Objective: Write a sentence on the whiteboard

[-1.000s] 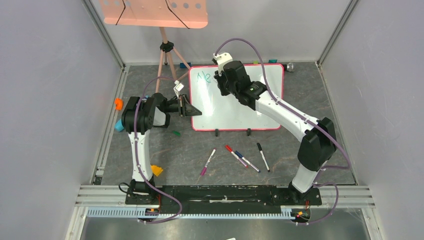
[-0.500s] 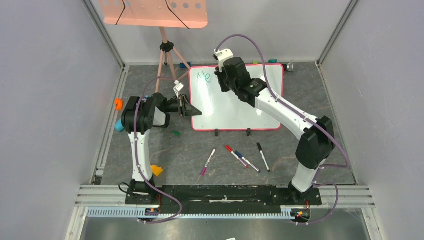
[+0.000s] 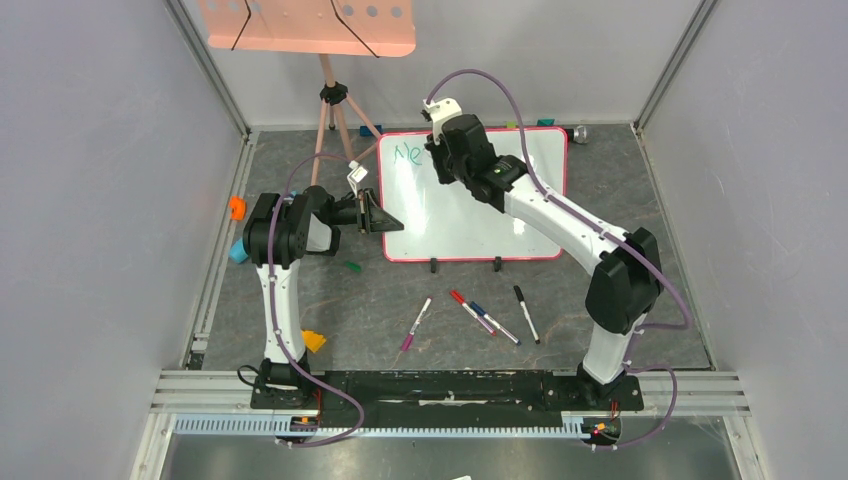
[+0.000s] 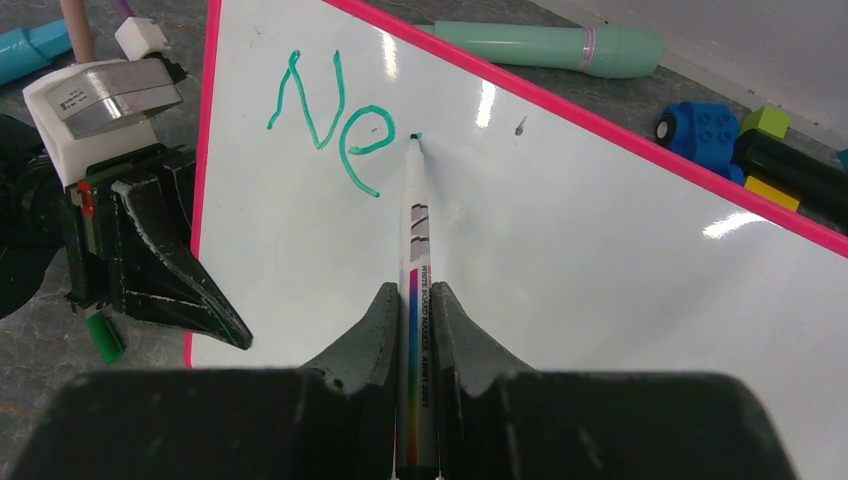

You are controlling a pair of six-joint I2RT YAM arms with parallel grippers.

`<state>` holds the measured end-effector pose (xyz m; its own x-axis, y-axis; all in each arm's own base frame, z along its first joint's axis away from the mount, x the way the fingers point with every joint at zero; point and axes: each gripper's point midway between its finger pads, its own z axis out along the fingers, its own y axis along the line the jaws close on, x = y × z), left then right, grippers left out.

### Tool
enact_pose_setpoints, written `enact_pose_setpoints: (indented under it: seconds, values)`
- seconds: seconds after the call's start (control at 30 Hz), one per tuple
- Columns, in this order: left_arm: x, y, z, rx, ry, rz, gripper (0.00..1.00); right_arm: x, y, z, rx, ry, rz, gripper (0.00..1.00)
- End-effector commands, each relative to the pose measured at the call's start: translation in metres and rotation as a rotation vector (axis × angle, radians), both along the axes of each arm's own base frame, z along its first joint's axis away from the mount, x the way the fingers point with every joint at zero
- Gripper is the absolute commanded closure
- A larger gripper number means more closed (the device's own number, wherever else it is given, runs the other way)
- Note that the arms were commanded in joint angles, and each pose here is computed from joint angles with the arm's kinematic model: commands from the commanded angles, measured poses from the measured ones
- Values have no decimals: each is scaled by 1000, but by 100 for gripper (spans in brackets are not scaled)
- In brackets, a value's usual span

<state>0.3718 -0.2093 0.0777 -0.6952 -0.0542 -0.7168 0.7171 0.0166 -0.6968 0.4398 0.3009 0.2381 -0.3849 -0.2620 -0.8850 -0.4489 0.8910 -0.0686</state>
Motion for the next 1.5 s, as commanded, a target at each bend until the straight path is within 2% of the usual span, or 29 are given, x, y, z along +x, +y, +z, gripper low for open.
enact_pose_setpoints:
  seconds: [0.0,0.47,0.97,1.47]
  values:
    - [8,-3,-8,-7,-68,37,98,3,-5,7,0,-22,-17,100]
    - [8,-3,-8,-7,-68,37,98,-18,-23,-6,-17,1,-28,100]
    - [8,-3,-7,-7,-71,36,98,10,-28,1,-22,-25,-96,100]
    - [8,-3,-7,-7,-71,36,98,16,-29,3,-20,-29,-102,100]
